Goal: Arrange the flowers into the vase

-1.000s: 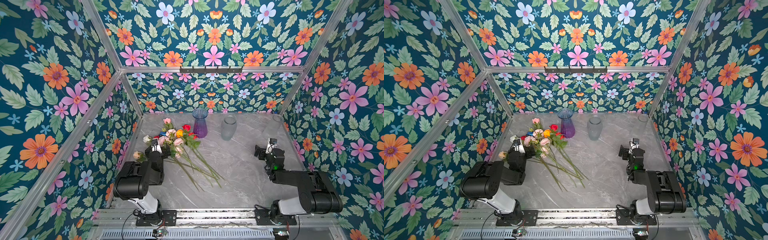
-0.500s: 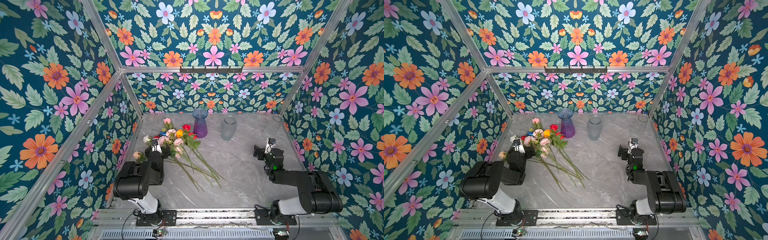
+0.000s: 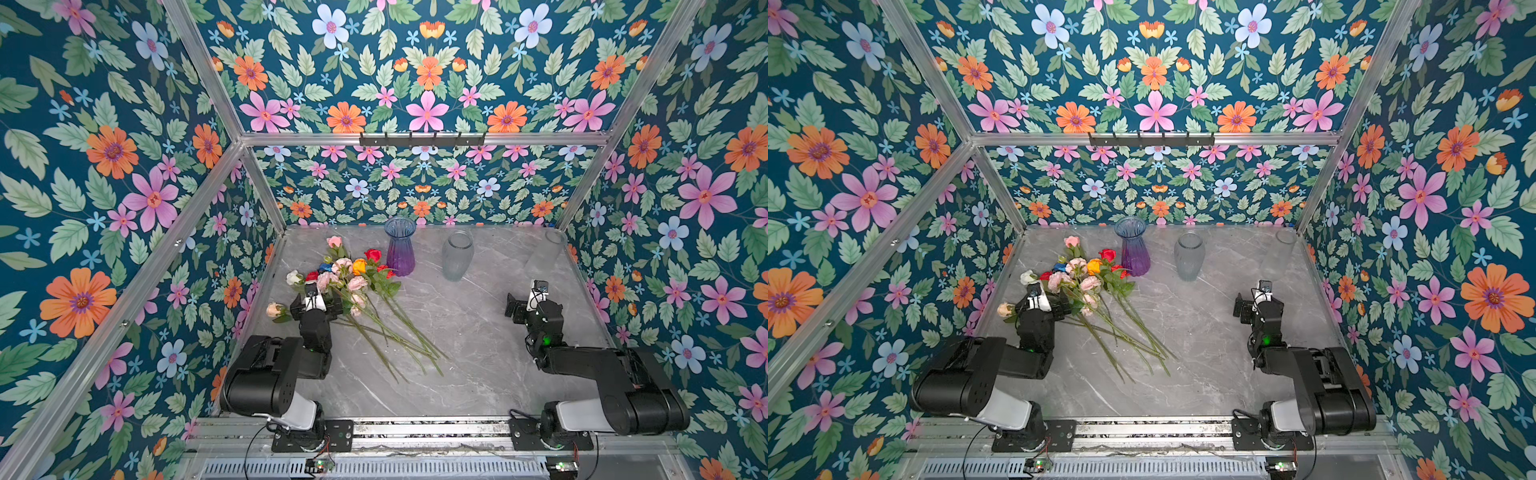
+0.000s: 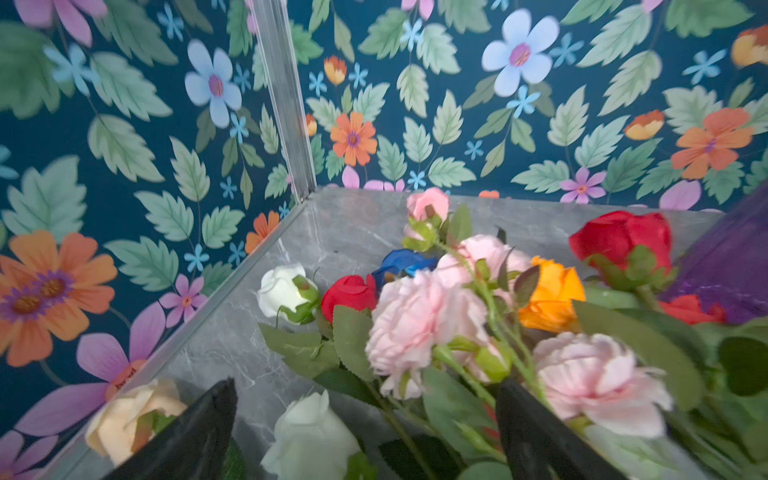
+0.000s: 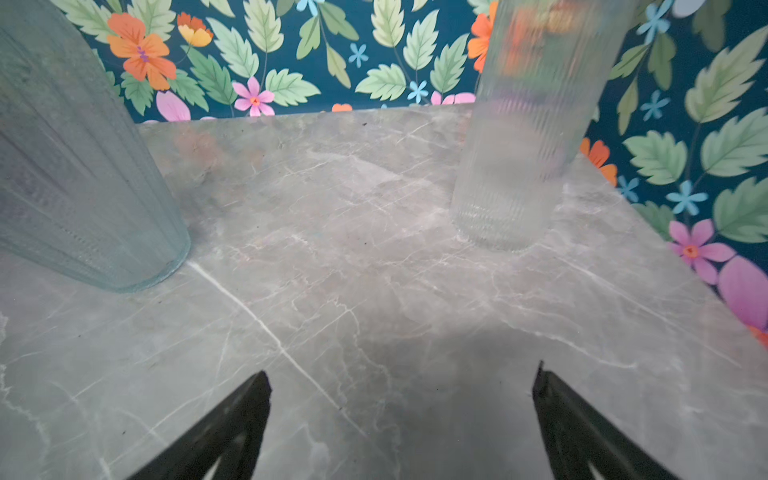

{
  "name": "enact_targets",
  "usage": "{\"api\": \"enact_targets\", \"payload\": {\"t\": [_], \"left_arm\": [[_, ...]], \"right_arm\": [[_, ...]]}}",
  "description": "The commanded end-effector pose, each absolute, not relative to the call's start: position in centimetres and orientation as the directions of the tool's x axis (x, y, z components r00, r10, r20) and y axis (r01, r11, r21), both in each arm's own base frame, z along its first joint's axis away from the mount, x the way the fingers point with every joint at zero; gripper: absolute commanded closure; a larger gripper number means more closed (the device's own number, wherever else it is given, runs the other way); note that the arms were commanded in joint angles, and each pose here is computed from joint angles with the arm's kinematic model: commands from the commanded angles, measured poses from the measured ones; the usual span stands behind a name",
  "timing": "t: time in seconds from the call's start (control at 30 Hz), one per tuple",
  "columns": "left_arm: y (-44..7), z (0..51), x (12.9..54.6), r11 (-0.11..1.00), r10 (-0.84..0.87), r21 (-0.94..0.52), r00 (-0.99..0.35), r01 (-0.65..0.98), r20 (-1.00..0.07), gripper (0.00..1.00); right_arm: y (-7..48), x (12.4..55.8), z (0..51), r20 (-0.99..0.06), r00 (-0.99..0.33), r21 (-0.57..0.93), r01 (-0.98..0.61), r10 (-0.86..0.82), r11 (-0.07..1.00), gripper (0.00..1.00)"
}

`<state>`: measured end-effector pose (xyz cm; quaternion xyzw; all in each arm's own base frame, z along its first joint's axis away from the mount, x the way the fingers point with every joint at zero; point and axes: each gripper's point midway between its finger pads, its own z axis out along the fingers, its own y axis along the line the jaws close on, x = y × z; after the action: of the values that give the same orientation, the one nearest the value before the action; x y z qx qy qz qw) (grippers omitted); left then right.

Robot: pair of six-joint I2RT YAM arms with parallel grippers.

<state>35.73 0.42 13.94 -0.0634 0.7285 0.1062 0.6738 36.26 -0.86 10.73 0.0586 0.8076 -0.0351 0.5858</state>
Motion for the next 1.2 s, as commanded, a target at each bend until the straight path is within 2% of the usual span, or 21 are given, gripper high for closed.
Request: {"api": "enact_targets", "payload": {"t": [0.0,0.03,0.07,0.13,0.23,0.33,0.43,0.47,0.6,0.77,0.9,1.17], "left_arm": [[-0.6,18.8,33.3,0.916,0.208,0.181,0.037,-0.357,-0.977,0.0],[-2.9,20.3,32.5,0.92,0.266,0.228,0.08,-0.318,-0.961,0.0],[-4.9,21.5,31.9,0.924,0.298,0.256,0.116,-0.284,-0.947,0.0],[-7.7,23.3,31.4,0.944,0.279,0.239,0.163,-0.225,-0.946,0.0],[-10.9,24.1,32.0,0.983,0.179,0.169,0.173,-0.069,-0.969,0.0],[-12.7,24.1,32.5,0.996,0.074,0.079,0.13,0.037,-0.989,0.0],[-14.1,24.1,32.6,0.992,0.0,0.014,0.113,0.124,-0.994,0.0],[-14.4,24.2,32.8,0.989,-0.028,-0.012,0.11,0.146,-0.993,0.0],[-15.9,23.6,33.4,0.971,-0.083,-0.07,0.049,0.23,-0.995,0.0],[-16.0,22.8,33.6,0.964,-0.116,-0.107,0.02,0.243,-0.993,0.0],[-16.1,22.7,33.6,0.961,-0.127,-0.119,0.014,0.248,-0.992,0.01],[-15.9,22.7,33.6,0.963,-0.118,-0.111,0.014,0.244,-0.993,0.05]], "right_arm": [[-1.4,36.5,13.3,-0.935,-0.35,-0.016,0.194,0.054,0.981,0.01],[-1.5,36.5,14.1,-0.923,-0.371,0.02,0.216,0.101,0.976,0.01],[-2.0,36.3,15.3,-0.908,-0.353,0.121,0.293,0.225,0.948,0.01],[-2.2,35.6,16.7,-0.847,-0.32,0.294,0.383,0.424,0.876,0.01],[1.8,36.2,20.7,-0.823,-0.353,0.412,0.166,0.444,0.896,0.01],[4.3,37.2,24.5,-0.796,-0.393,0.479,0.056,0.46,0.876,0.01],[6.8,39.2,27.4,-0.738,-0.523,0.506,-0.012,0.426,0.862,0.01],[7.7,40.0,28.3,-0.71,-0.576,0.51,-0.027,0.404,0.86,0.05],[10.2,42.9,29.4,-0.608,-0.739,0.472,-0.042,0.291,0.881,0.26],[13.1,46.2,27.5,-0.537,-0.828,0.369,-0.056,0.164,0.928,0.3],[15.2,48.0,25.9,-0.528,-0.846,0.256,-0.078,0.072,0.963,0.31],[15.7,50.2,23.8,-0.519,-0.854,0.085,-0.043,0.007,0.995,0.33]]}}
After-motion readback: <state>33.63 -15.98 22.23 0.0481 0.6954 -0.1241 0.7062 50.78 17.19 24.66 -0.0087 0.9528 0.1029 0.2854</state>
